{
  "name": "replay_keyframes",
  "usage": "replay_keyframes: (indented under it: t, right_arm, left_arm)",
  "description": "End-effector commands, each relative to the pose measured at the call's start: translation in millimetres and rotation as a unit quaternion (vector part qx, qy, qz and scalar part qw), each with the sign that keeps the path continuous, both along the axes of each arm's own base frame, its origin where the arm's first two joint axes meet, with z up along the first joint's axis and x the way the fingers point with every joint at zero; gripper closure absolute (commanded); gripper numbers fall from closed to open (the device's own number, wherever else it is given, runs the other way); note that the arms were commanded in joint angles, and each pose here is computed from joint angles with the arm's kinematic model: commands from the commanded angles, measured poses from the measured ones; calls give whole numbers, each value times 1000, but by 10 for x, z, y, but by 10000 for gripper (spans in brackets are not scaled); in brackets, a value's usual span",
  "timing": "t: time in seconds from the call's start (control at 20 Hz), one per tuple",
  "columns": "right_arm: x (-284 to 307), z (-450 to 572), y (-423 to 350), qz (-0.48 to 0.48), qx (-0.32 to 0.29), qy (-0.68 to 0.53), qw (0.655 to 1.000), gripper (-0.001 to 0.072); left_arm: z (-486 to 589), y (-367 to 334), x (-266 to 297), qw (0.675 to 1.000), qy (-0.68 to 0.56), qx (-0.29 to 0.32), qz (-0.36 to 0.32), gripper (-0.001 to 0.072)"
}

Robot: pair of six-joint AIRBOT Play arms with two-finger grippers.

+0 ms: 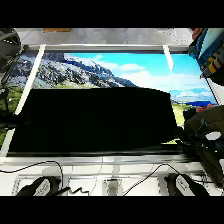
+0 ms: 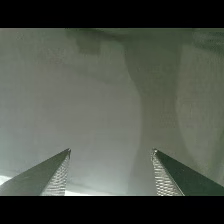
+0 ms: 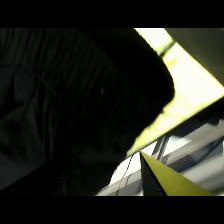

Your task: Fold the clothes and pants, and hang the long-sleeved shirts on hangers.

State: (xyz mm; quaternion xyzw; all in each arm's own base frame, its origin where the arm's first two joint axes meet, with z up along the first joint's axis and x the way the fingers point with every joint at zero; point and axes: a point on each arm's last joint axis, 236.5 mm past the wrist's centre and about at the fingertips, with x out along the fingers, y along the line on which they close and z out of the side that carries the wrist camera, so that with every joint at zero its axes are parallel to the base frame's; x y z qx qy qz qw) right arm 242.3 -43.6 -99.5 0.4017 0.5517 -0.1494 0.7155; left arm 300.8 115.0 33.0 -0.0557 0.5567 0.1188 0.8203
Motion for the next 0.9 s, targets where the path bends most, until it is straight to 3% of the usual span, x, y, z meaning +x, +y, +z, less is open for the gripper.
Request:
replay_keyframes:
  t: [0.0, 0.1, 0.25, 0.35, 0.55, 0.65, 0.75, 0.85]
  right_arm:
    - [152, -105, -98, 30, -26, -29, 999, 262]
    - [204, -100, -162, 28, -40, -40, 998, 316]
    - [269, -86, -255, 18, -58, -52, 997, 589]
    - [298, -77, -298, 14, -67, -58, 996, 690]
    - [262, -82, -236, 21, -56, -51, 997, 698]
    - [250, -85, -221, 23, -53, -49, 997, 699]
    - [252, -85, -222, 23, -53, -49, 997, 699]
    - [254, -82, -218, 22, -52, -49, 997, 698]
  left_arm:
    - [-16, 96, 25, 999, -11, -11, 45, 175]
    - [-25, 203, -30, 997, -12, -19, 71, 175]
    - [-36, 368, -154, 991, -17, -52, 125, 175]
    - [-57, 519, -319, 984, -10, -69, 167, 174]
    - [-128, 840, -738, 967, 9, -89, 238, 174]
    - [-244, 808, -873, 957, 16, -135, 257, 169]
    - [-420, 724, -966, 941, 18, -180, 284, 65]
    - [-674, 631, -1152, 932, 45, -195, 301, 62]
